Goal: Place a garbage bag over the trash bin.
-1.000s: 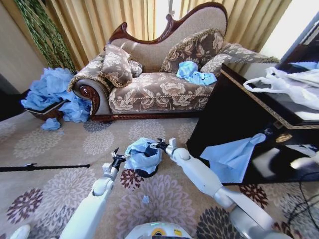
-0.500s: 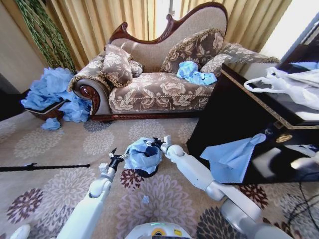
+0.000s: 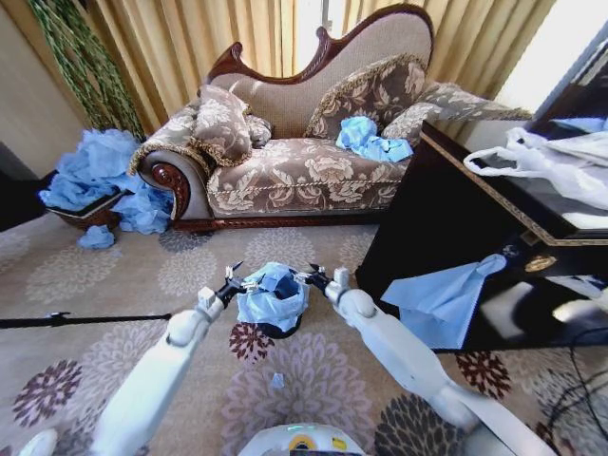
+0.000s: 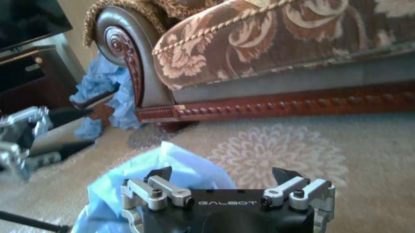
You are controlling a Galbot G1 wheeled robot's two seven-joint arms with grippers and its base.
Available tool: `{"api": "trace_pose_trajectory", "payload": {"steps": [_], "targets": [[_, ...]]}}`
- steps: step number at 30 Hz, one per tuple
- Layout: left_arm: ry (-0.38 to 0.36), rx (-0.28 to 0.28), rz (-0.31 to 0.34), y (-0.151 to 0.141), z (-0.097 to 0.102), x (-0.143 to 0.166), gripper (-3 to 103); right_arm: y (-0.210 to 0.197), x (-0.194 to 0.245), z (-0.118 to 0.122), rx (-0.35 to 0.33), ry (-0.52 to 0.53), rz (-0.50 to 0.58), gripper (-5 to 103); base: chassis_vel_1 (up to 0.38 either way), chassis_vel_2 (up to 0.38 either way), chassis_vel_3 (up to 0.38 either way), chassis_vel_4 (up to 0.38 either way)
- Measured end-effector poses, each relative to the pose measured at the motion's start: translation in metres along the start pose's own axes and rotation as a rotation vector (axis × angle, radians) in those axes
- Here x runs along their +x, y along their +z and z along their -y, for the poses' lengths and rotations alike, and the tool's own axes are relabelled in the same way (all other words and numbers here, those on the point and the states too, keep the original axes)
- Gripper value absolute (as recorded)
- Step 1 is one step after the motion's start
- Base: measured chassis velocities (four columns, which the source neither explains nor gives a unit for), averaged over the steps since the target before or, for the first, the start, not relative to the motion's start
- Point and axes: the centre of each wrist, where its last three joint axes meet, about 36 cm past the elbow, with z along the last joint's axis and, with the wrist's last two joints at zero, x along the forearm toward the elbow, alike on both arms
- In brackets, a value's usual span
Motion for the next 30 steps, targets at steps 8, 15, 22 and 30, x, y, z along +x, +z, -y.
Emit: {"api": "trace_pose_trajectory", "payload": {"steps": [8, 15, 22, 30], "targets": [[0.071, -0.061, -0.077, -0.003, -0.042, -0.006, 100, 0.019, 0.024, 0.005, -0.028, 0.028, 0.006, 100, 0.0, 0.0, 0.0, 0.0], [0.159, -0.05, -0.133, 0.009, -0.065, -0.025, 100, 0.028, 0.037, 0.008, -0.044, 0.045, 0.01, 100, 0.0, 0.0, 0.0, 0.0], [0.191, -0.058, -0.153, 0.018, -0.067, -0.033, 100, 0.031, 0.038, 0.007, -0.049, 0.048, 0.013, 100, 0.0, 0.0, 0.0, 0.0], [0.195, -0.061, -0.15, 0.024, -0.07, -0.055, 76, 0.033, 0.038, 0.008, -0.051, 0.048, 0.013, 100, 0.0, 0.0, 0.0, 0.0]]}}
